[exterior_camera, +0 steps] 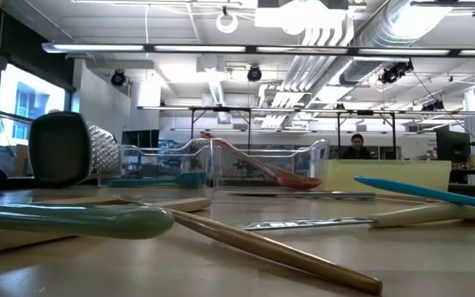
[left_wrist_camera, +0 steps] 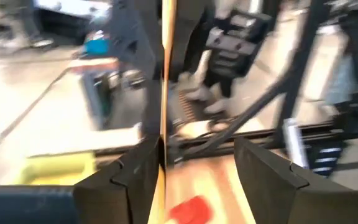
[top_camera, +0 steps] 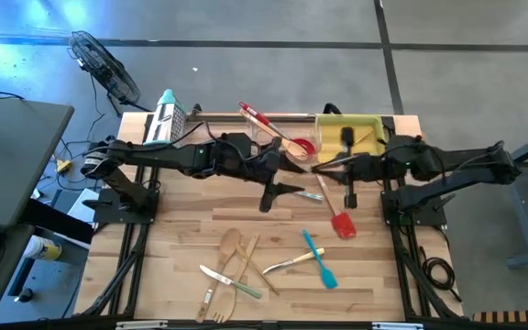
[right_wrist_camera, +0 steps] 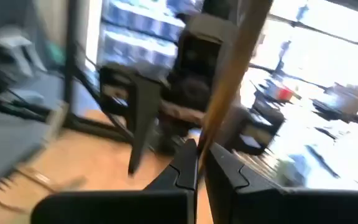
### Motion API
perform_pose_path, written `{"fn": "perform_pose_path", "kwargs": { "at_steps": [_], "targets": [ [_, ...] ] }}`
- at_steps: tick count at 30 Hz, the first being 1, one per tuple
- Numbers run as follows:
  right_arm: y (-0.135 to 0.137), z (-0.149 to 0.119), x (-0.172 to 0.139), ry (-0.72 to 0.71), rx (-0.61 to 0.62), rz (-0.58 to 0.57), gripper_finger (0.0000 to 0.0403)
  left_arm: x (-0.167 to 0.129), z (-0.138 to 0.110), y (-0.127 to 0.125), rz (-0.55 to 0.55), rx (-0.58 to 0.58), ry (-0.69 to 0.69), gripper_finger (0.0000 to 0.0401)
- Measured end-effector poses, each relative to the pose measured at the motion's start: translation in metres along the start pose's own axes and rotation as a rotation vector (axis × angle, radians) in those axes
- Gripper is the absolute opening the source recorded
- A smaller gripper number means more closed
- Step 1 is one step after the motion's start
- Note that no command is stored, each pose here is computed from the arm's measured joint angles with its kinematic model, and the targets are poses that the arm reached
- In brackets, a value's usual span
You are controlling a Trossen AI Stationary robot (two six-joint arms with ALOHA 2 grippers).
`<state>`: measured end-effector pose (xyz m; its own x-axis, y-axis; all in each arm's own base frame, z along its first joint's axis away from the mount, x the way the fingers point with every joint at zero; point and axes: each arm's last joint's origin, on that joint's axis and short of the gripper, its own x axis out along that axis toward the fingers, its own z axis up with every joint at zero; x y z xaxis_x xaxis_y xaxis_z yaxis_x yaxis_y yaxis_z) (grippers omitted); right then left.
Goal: Pick & Place Kitchen Items
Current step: Put the top gold knife into the yellow bin
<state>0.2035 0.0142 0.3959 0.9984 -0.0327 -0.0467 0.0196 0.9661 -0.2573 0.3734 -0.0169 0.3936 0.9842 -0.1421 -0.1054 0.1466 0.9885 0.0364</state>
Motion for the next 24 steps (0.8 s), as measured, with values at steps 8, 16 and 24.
{"fn": "perform_pose_path", "kwargs": {
  "at_steps": [8,16,24],
  "targets": [
    [-0.013,-0.016,-0.034,0.274,-0.037,-0.292,0.0004,-0.003,-0.014,0.001,0.130,-0.068,0.148,0.0200],
    [-0.042,-0.029,-0.055,0.452,-0.123,-0.571,0.0004,-0.004,-0.017,0.003,0.185,-0.082,0.184,0.0200],
    [-0.083,-0.075,-0.054,0.829,-0.024,-0.586,0.0004,-0.024,-0.004,0.006,0.319,-0.156,0.163,0.0200]
  ]
}}
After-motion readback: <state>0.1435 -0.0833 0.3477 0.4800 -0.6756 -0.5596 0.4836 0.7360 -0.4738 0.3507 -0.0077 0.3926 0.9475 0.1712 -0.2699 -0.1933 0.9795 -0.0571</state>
